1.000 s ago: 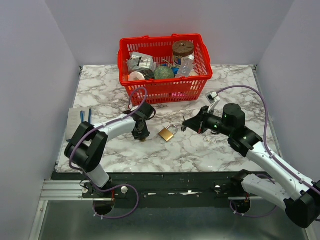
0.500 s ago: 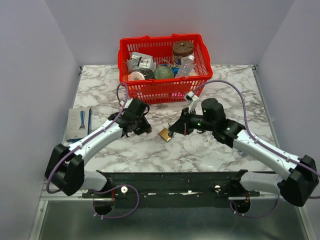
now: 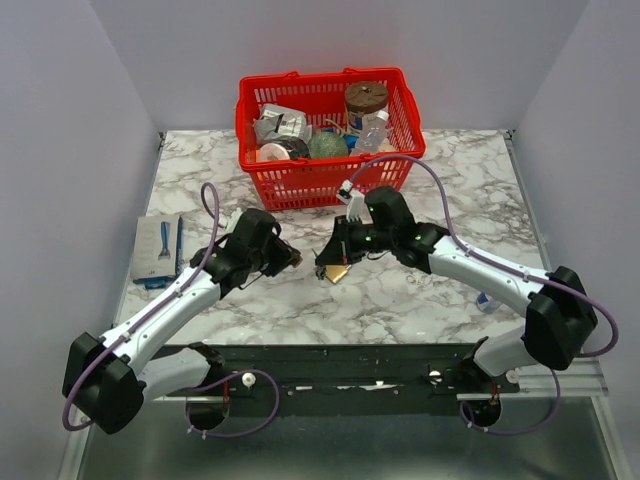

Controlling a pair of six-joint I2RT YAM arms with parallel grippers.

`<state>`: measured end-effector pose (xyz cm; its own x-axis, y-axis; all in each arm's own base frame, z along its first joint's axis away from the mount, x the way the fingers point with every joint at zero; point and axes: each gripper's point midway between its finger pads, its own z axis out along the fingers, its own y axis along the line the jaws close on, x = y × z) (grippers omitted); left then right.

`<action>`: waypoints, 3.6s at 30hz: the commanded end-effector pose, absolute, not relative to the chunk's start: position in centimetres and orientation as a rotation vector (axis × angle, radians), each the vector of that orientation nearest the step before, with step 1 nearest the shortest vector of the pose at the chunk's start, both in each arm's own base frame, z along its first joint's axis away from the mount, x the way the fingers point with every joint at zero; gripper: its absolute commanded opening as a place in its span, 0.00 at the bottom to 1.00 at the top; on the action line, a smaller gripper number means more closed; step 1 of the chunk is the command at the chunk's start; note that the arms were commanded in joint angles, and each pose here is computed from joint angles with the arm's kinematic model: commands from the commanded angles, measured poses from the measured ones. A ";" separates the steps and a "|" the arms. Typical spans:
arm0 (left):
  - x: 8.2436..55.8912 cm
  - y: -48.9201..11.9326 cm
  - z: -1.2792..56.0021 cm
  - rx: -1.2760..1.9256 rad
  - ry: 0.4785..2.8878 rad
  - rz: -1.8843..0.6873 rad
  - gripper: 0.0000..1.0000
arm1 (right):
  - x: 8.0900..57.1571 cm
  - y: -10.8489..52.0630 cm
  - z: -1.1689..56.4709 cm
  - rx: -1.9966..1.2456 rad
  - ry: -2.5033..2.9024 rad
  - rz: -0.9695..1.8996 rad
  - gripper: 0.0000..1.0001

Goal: Unlock with the key

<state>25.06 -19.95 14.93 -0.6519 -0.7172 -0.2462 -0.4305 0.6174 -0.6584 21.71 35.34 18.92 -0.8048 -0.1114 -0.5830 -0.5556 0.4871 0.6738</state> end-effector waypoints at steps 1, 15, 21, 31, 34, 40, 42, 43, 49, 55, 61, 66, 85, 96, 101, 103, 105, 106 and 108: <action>25.3 -20.0 16.1 -0.955 2.291 -0.821 0.00 | 20.9 36.9 19.1 -0.590 2.304 1.358 0.01; 25.8 -20.2 18.0 -0.952 2.234 -0.872 0.00 | 20.3 38.3 17.8 -0.647 2.368 1.375 0.01; 25.9 -20.1 18.9 -0.951 2.213 -0.886 0.00 | 20.4 38.2 17.0 -0.642 2.400 1.354 0.01; 25.8 -19.9 19.5 -0.949 2.203 -0.895 0.00 | 20.4 38.4 16.6 -0.646 2.424 1.362 0.01; 25.6 -19.9 19.6 -0.947 2.203 -0.900 0.00 | 20.4 38.4 16.4 -0.642 2.431 1.357 0.01; 25.5 -19.9 19.6 -0.950 2.202 -0.901 0.00 | 20.4 38.4 16.3 -0.643 2.433 1.356 0.01; 25.4 -19.8 19.4 -0.949 2.207 -0.898 0.00 | 20.4 38.4 16.4 -0.639 2.433 1.356 0.01; 25.4 -19.9 19.4 -0.950 2.207 -0.901 0.00 | 20.4 38.3 16.3 -0.638 2.435 1.355 0.01; 25.4 -19.9 19.2 -0.952 2.210 -0.905 0.00 | 20.4 38.5 16.4 -0.645 2.432 1.361 0.01; 25.2 -20.3 18.9 -0.941 2.232 -0.914 0.00 | 20.6 38.5 16.6 -0.645 2.424 1.353 0.01; 25.2 -20.6 18.8 -0.931 2.244 -0.916 0.00 | 20.7 38.5 16.5 -0.642 2.422 1.345 0.01; 25.3 -20.9 18.8 -0.920 2.250 -0.922 0.00 | 20.9 38.6 16.5 -0.642 2.422 1.341 0.01; 25.3 -21.1 18.9 -0.914 2.253 -0.925 0.00 | 21.6 38.4 15.7 -0.613 2.456 1.278 0.01; 25.1 -21.0 18.8 -0.915 2.257 -0.925 0.00 | 22.7 38.1 16.4 -0.582 2.415 1.207 0.01; 25.0 -21.0 18.8 -0.912 2.260 -0.921 0.00 | 23.2 37.8 16.5 -0.562 2.404 1.175 0.01; 24.9 -21.0 18.8 -0.915 2.261 -0.920 0.00 | 23.3 37.8 16.7 -0.558 2.397 1.171 0.01; 24.9 -21.0 18.7 -0.914 2.263 -0.920 0.00 | 23.3 37.8 16.8 -0.554 2.389 1.167 0.01; 24.9 -21.0 18.6 -0.914 2.264 -0.918 0.00 | 23.5 37.7 16.9 -0.552 2.383 1.165 0.01; 24.8 -21.0 18.6 -0.914 2.265 -0.920 0.00 | 23.6 37.7 17.1 -0.549 2.371 1.156 0.01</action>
<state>25.03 -20.44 17.48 -0.6238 -0.7501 -0.2197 -0.4111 0.5540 -0.7240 21.96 37.81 15.42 -0.8586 -0.2044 -0.4702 -0.4984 0.5479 0.6719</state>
